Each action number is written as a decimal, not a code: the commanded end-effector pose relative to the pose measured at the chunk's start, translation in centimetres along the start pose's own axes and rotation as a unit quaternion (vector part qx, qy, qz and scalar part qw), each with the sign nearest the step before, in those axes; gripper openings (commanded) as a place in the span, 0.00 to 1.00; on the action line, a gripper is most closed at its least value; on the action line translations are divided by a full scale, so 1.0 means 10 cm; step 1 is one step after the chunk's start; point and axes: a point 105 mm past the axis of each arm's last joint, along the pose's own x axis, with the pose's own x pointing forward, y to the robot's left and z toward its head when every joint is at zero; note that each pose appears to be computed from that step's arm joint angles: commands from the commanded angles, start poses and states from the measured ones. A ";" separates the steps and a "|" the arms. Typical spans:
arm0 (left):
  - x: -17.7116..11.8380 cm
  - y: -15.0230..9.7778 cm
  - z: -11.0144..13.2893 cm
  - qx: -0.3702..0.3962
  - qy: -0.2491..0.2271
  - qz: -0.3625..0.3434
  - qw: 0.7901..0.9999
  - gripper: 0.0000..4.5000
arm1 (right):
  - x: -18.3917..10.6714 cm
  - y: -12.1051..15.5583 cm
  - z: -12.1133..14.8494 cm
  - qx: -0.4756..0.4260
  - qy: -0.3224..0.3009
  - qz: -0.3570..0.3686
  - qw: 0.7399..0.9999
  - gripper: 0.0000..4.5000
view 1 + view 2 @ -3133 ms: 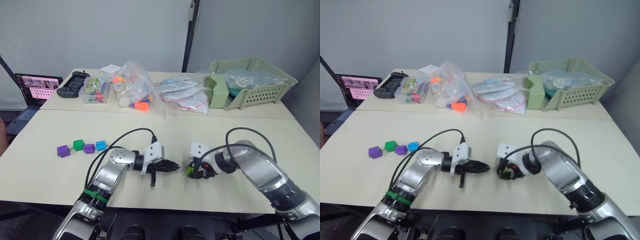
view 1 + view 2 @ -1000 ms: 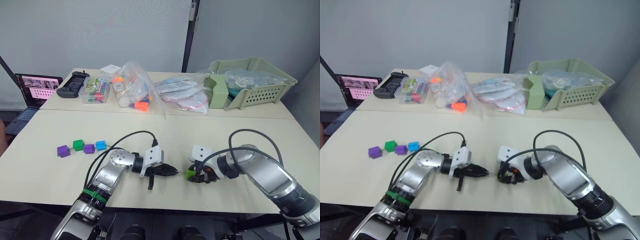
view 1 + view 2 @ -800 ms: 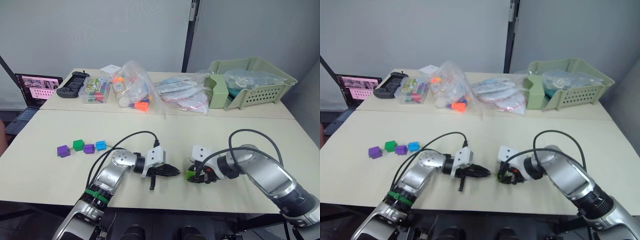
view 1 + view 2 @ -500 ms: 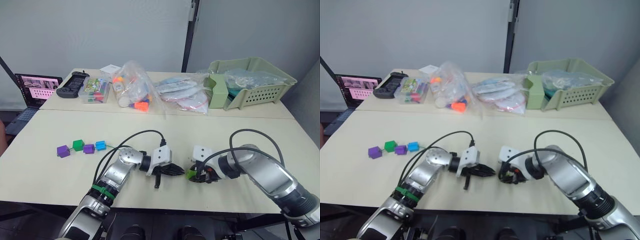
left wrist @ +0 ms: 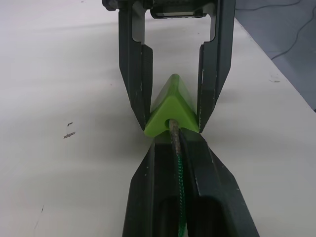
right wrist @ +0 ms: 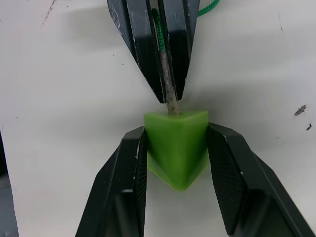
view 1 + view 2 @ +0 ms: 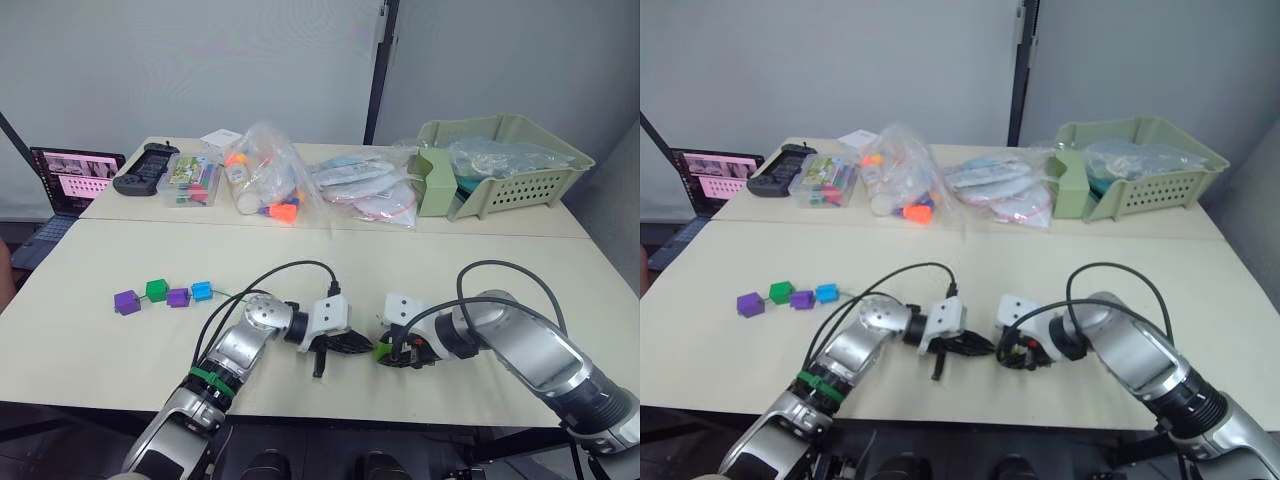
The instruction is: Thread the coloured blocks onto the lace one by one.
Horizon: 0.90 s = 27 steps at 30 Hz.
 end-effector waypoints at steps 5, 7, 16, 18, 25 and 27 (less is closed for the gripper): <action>0.15 0.03 0.13 0.019 0.011 0.006 1.000 0.00 | 0.02 0.02 0.07 -0.017 -0.005 -0.001 1.000 0.28; 0.15 0.04 0.10 0.021 0.020 0.010 1.000 0.00 | 0.02 0.02 0.06 -0.017 -0.005 -0.001 1.000 0.28; 0.10 0.08 0.12 0.000 0.006 0.019 1.000 0.08 | 0.02 0.03 0.06 -0.014 -0.006 -0.001 1.000 0.28; 0.06 0.08 0.15 -0.006 -0.003 0.021 1.000 0.22 | 0.02 0.03 0.06 -0.014 -0.006 -0.001 1.000 0.28; -0.16 0.10 0.18 0.005 0.004 0.026 1.000 0.58 | 0.02 0.03 0.05 -0.013 -0.006 0.001 1.000 0.28; -0.21 0.09 0.17 0.006 0.006 0.022 1.000 0.58 | 0.03 0.03 0.05 -0.013 -0.006 0.001 1.000 0.28</action>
